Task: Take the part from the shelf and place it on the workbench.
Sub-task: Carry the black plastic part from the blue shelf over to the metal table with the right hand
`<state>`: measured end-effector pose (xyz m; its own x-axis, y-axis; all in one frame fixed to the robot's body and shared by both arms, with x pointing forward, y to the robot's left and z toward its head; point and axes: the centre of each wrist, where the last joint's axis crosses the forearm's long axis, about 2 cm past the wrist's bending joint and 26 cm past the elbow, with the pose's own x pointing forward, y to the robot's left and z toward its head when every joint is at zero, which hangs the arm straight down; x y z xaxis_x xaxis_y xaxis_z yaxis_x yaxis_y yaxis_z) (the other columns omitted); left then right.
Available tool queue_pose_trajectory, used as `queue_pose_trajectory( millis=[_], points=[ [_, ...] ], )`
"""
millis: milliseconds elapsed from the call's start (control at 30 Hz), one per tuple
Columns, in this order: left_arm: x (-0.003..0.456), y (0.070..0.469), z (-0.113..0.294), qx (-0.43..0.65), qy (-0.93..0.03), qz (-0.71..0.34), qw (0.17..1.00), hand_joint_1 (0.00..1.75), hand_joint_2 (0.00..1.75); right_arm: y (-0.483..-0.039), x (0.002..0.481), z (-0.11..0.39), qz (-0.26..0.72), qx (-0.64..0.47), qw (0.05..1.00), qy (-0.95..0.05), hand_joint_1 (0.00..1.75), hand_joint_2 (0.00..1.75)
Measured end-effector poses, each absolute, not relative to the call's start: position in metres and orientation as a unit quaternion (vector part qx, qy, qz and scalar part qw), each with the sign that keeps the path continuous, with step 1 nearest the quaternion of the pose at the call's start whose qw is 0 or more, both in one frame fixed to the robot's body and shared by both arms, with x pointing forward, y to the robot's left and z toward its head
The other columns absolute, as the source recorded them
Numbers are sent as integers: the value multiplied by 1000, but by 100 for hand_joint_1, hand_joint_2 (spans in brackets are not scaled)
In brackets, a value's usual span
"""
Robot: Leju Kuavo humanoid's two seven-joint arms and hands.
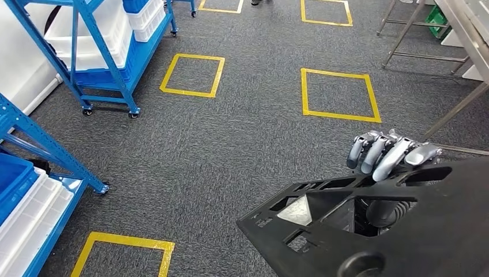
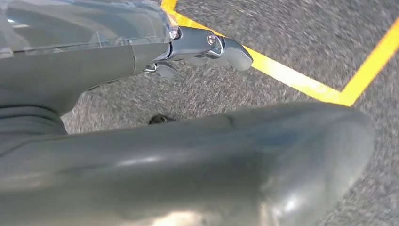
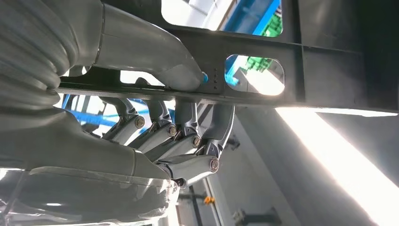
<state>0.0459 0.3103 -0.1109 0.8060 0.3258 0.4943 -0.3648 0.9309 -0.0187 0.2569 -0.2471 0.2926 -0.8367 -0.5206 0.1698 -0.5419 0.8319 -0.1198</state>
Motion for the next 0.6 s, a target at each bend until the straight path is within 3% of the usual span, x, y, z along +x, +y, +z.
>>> queue_pose_trajectory(
  millis=[600],
  points=[
    [45, 310, -111, 30, -259, 178, 949, 0, 0, -241, 258, 292, 71, 267, 73, -958, 175, 175]
  ],
)
